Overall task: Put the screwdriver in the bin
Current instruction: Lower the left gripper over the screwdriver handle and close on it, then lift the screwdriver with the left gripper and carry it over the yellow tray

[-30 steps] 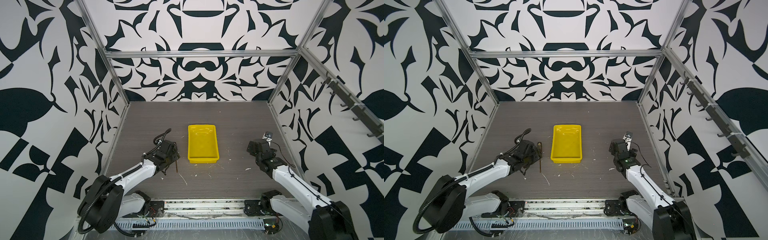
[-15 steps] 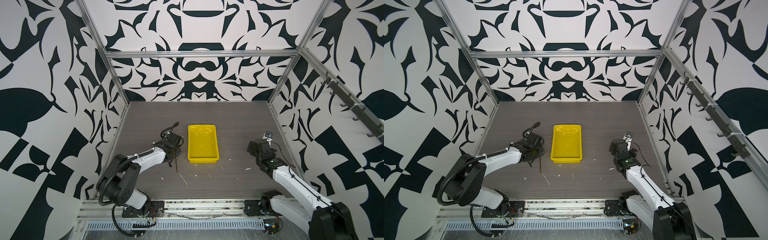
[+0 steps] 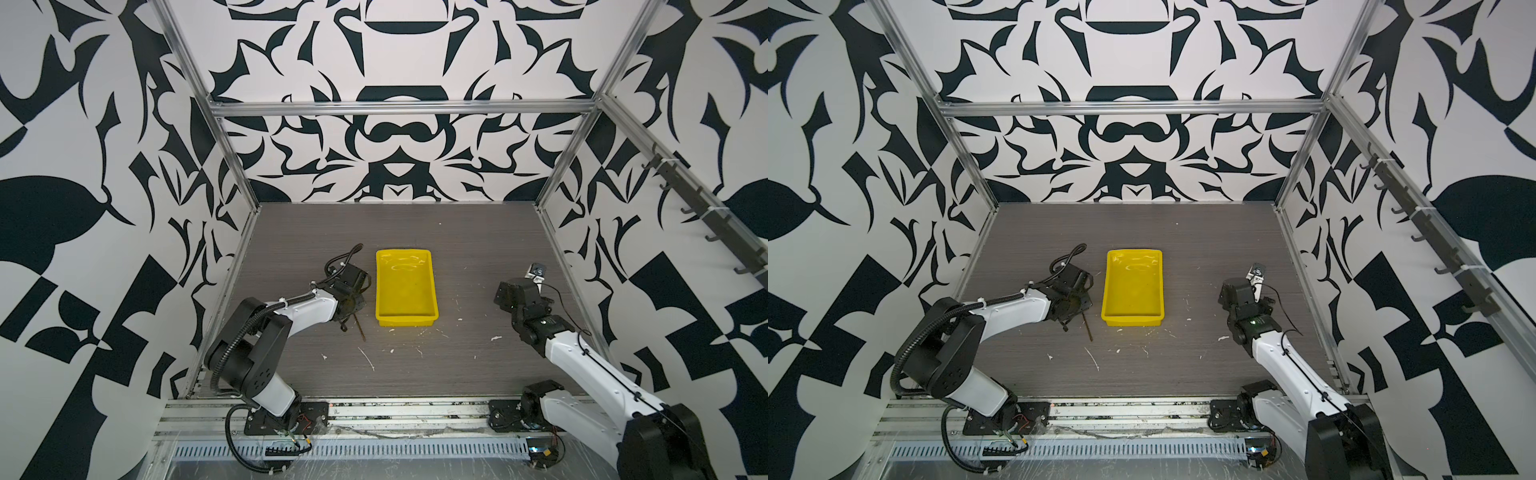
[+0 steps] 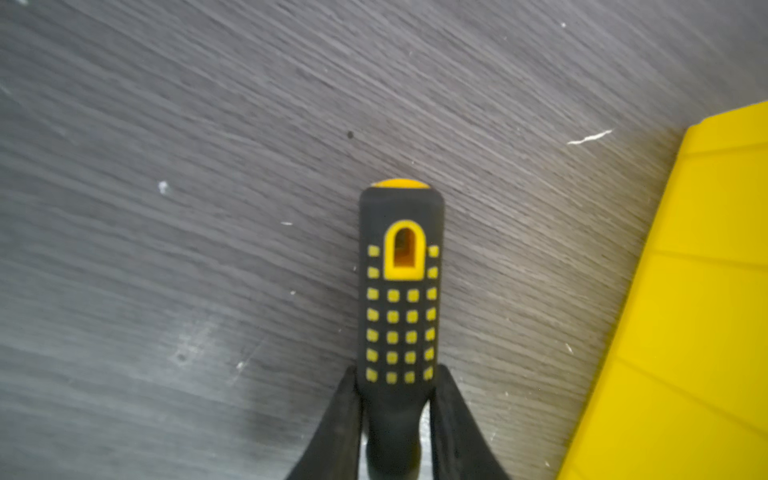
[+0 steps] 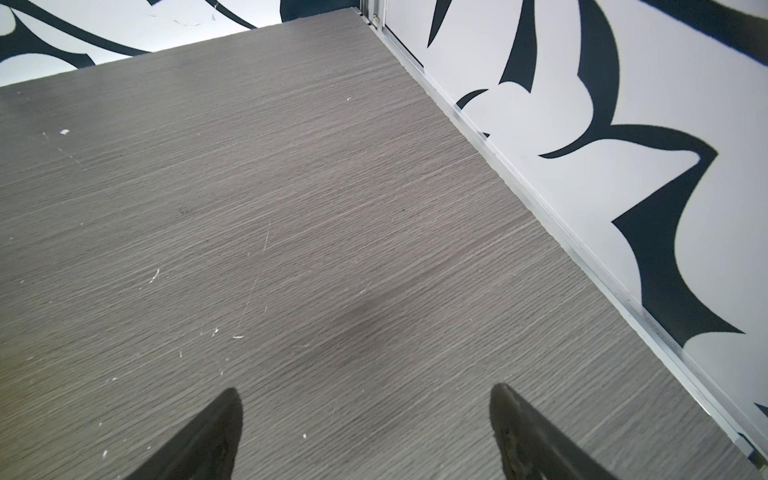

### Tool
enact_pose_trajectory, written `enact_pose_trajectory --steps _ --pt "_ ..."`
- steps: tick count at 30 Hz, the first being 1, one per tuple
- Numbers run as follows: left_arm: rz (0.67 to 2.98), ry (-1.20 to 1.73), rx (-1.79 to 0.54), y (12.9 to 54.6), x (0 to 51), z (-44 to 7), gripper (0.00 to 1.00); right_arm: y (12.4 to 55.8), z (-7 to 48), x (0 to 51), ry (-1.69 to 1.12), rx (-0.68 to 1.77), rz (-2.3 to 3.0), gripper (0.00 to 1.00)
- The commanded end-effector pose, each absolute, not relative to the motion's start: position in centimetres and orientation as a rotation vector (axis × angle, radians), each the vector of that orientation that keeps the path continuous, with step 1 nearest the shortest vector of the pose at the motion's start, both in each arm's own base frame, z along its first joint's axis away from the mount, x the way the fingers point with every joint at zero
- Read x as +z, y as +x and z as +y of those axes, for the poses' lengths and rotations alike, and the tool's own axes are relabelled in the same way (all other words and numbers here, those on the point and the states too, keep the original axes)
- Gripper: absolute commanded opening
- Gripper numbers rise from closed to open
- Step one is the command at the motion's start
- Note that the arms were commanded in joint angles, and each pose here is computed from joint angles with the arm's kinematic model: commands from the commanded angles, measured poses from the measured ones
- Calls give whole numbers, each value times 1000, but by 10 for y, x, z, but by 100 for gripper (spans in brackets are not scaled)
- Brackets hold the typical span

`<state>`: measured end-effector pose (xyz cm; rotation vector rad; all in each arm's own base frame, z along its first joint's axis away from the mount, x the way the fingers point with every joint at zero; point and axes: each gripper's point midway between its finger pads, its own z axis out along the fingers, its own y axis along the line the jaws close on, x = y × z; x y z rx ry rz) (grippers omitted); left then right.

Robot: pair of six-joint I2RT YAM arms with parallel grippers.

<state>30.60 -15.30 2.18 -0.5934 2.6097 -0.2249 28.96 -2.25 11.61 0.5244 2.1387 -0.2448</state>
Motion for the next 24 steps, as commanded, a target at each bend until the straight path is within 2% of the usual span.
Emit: enact_pose_trajectory --steps 1,5,14,24 --pt "2674 -654 -102 291 1 -139 18 293 -26 125 555 -255 2105 96" --pt "2659 -656 -50 295 10 -134 15 292 -27 125 557 -255 2102 96" --pt "2591 -636 2 288 43 -116 15 292 -28 126 566 -257 2098 95" --pt "2540 -636 -116 289 65 -121 15 291 -28 126 569 -255 2094 95"
